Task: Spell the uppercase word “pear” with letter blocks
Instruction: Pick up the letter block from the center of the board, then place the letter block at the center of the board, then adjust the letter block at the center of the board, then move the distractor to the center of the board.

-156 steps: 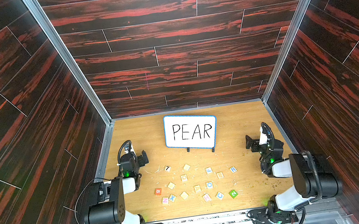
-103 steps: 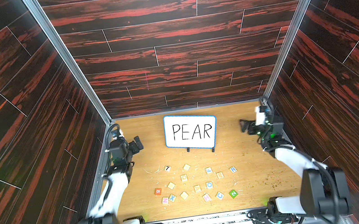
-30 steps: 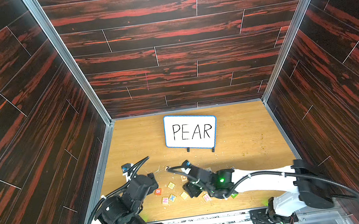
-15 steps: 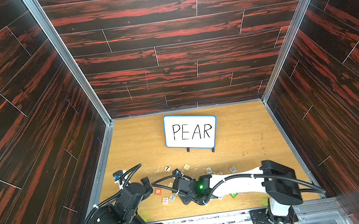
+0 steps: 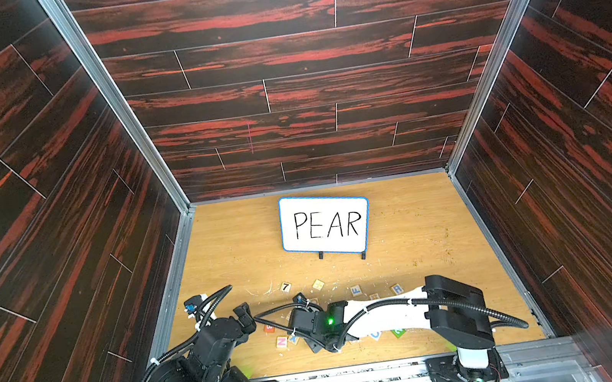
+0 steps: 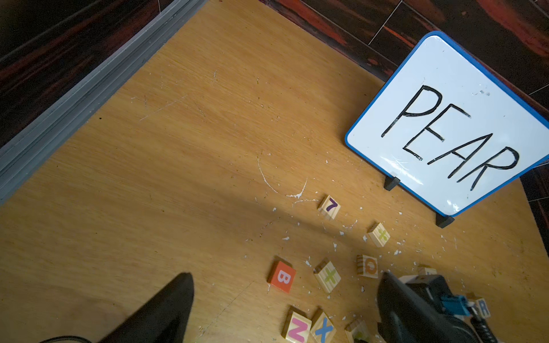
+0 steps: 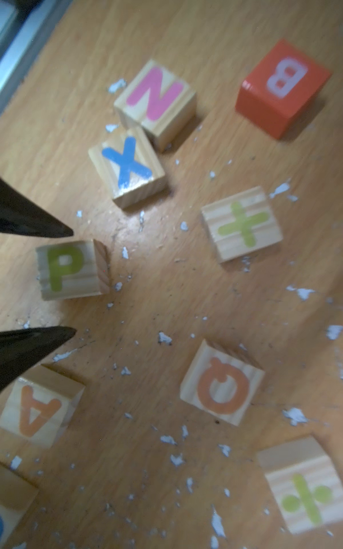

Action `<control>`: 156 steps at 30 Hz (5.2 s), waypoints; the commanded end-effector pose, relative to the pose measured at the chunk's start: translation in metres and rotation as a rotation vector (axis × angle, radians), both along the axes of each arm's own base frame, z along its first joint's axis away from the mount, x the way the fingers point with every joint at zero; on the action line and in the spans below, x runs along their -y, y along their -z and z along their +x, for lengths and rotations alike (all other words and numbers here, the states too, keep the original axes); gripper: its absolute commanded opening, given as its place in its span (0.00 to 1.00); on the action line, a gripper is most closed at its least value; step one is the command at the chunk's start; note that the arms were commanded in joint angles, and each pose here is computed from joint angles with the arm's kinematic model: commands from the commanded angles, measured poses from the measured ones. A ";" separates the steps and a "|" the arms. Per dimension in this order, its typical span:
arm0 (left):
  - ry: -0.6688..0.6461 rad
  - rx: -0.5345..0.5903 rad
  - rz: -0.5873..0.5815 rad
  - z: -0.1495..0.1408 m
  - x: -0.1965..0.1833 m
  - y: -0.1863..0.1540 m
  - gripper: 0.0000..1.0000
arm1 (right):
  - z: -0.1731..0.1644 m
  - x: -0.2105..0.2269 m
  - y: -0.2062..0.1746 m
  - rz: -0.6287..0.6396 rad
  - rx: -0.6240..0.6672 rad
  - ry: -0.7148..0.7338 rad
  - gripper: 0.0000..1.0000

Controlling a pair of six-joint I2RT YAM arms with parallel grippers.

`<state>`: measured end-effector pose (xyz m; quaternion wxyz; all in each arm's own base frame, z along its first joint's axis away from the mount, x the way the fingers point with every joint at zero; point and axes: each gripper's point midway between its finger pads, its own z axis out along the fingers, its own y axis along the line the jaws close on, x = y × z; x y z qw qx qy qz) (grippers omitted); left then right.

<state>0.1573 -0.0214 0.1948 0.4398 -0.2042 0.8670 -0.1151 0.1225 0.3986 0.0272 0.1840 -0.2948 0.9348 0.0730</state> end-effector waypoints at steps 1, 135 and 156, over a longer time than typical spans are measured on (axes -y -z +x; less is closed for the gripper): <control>-0.021 0.007 0.005 -0.002 -0.006 0.001 0.99 | -0.007 -0.002 0.014 -0.026 -0.037 0.005 0.47; 0.352 -0.319 0.240 0.196 0.195 0.146 0.89 | 0.219 0.195 0.014 0.265 0.166 0.794 0.37; 0.272 -0.325 0.264 0.240 0.199 0.193 0.78 | 0.244 0.206 0.030 0.272 0.173 0.847 0.33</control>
